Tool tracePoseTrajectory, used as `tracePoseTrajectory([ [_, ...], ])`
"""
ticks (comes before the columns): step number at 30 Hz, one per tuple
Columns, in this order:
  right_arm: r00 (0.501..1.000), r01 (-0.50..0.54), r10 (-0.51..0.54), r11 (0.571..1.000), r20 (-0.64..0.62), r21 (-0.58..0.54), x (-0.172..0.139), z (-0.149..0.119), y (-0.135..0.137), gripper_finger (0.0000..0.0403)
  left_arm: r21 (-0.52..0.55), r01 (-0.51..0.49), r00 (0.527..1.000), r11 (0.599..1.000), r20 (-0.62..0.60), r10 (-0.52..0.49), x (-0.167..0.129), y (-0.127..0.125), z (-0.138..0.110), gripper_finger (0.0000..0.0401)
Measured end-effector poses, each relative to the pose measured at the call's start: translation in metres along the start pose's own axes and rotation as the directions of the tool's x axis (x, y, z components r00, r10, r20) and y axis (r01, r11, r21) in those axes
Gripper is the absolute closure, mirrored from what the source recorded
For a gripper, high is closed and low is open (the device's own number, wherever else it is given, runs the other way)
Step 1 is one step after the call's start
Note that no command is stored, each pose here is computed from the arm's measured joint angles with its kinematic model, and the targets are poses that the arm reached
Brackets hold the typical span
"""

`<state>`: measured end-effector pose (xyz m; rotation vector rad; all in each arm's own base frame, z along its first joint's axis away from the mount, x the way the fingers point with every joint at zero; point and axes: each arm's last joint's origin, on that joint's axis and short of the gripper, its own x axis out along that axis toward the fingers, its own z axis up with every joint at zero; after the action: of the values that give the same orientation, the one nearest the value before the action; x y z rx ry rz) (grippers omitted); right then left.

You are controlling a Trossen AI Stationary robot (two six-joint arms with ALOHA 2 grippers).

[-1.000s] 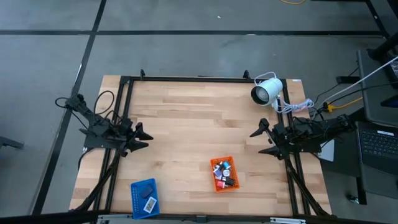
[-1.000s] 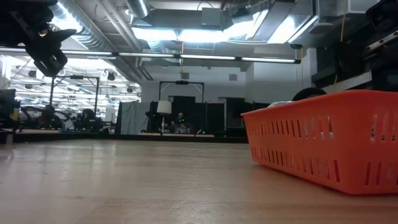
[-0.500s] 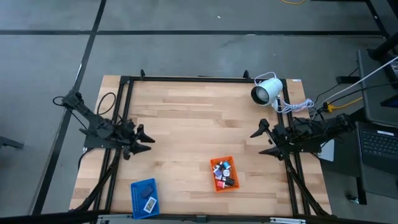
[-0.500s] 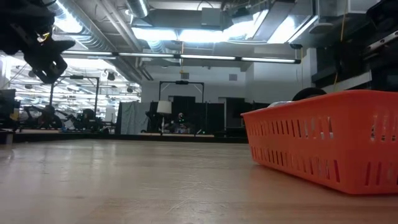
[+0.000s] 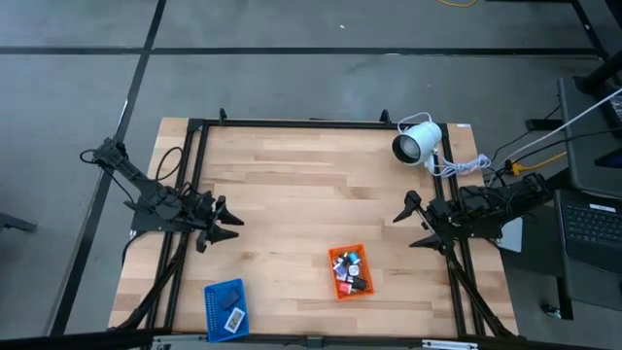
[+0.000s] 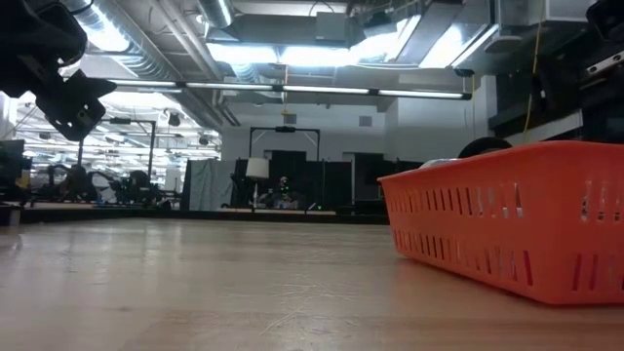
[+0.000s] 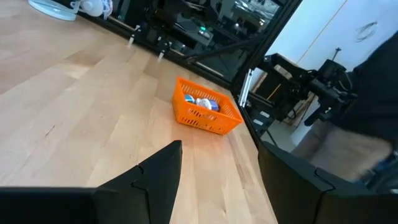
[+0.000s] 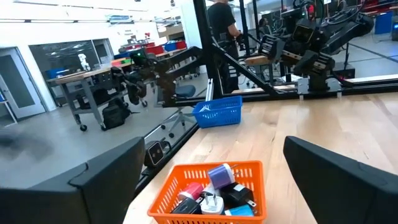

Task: Pick & Place Office items
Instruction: Return to Home Position

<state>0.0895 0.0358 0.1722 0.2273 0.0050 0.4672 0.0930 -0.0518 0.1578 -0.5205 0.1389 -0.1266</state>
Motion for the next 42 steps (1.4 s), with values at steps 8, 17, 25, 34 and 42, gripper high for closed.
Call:
tracePoseTrajectory([
  [8,1.0,0.0,0.0,1.0,0.0,0.0,0.0,-0.0001,0.0,0.0014,0.0,0.0,1.0,1.0,0.0,0.0,0.0,0.0,0.0,0.0198],
  [17,1.0,0.0,0.0,1.0,0.0,0.0,0.0,-0.0001,0.0,0.0014,0.0,0.0,1.0,1.0,0.0,0.0,0.0,0.0,0.0,0.0194],
  [25,1.0,0.0,0.0,1.0,0.0,0.0,0.0,-0.0001,0.0,0.0014,0.0,0.0,1.0,1.0,0.001,0.0,0.0,0.0,0.0,0.0193],
  [34,1.0,0.0,0.0,1.0,0.0,0.0,0.0,-0.0001,0.0,0.0014,0.0,0.0,1.0,1.0,0.001,0.0,0.0,0.0,0.0,0.0195],
  [42,1.0,0.0,0.0,1.0,0.0,0.0,0.0,-0.0001,0.0,0.0014,0.0,0.0,1.0,1.0,0.001,0.0,0.0,0.0,0.0,0.0192],
])
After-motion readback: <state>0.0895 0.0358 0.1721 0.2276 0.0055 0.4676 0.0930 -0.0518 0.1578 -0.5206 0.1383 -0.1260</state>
